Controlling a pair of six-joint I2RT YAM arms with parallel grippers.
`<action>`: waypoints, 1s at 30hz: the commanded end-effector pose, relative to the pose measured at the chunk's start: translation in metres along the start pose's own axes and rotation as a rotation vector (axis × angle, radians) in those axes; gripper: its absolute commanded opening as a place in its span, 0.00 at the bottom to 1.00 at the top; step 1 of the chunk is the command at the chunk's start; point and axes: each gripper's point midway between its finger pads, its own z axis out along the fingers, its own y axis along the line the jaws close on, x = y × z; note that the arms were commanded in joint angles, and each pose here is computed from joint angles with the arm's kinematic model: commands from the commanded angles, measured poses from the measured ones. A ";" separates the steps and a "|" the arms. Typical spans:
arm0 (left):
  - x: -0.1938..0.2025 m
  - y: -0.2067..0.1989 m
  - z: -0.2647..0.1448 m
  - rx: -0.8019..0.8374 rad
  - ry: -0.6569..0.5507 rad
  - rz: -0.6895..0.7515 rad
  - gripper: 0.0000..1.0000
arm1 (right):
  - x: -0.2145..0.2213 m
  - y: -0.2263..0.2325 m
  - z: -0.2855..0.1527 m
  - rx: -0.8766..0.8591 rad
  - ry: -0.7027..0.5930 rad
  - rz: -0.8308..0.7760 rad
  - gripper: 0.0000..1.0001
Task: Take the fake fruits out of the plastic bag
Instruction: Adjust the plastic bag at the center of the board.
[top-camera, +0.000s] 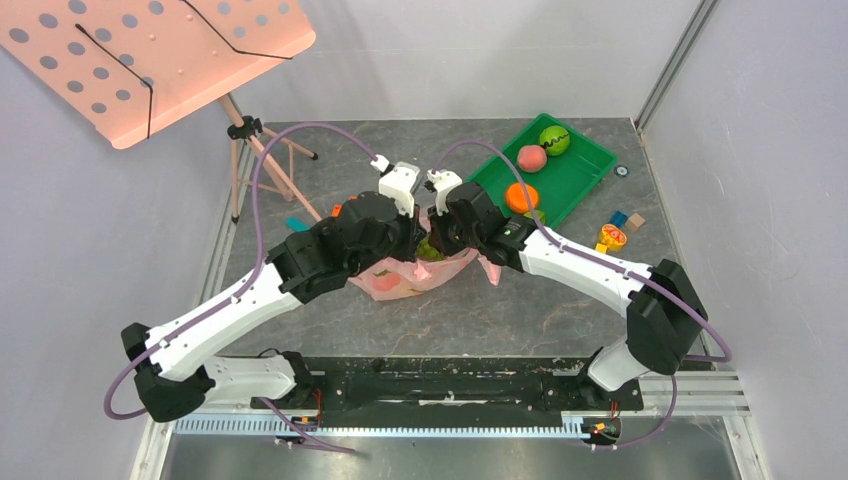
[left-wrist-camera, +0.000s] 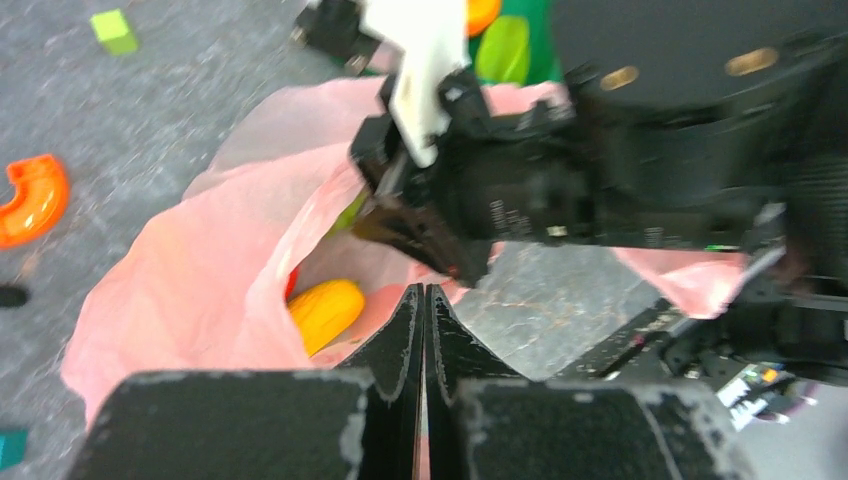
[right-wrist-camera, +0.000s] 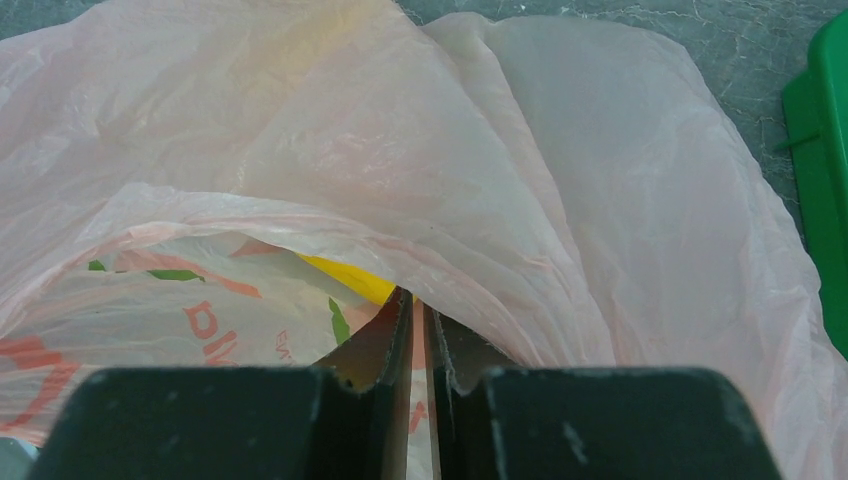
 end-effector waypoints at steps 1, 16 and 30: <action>0.023 0.024 0.005 -0.123 0.032 -0.025 0.02 | -0.004 -0.002 0.001 0.004 -0.022 0.012 0.10; 0.048 0.026 0.051 -0.178 0.087 0.034 0.02 | 0.001 -0.003 -0.003 0.003 -0.024 0.026 0.10; 0.106 0.062 0.065 -0.329 0.192 0.089 0.02 | 0.005 -0.011 -0.002 0.051 -0.034 0.049 0.10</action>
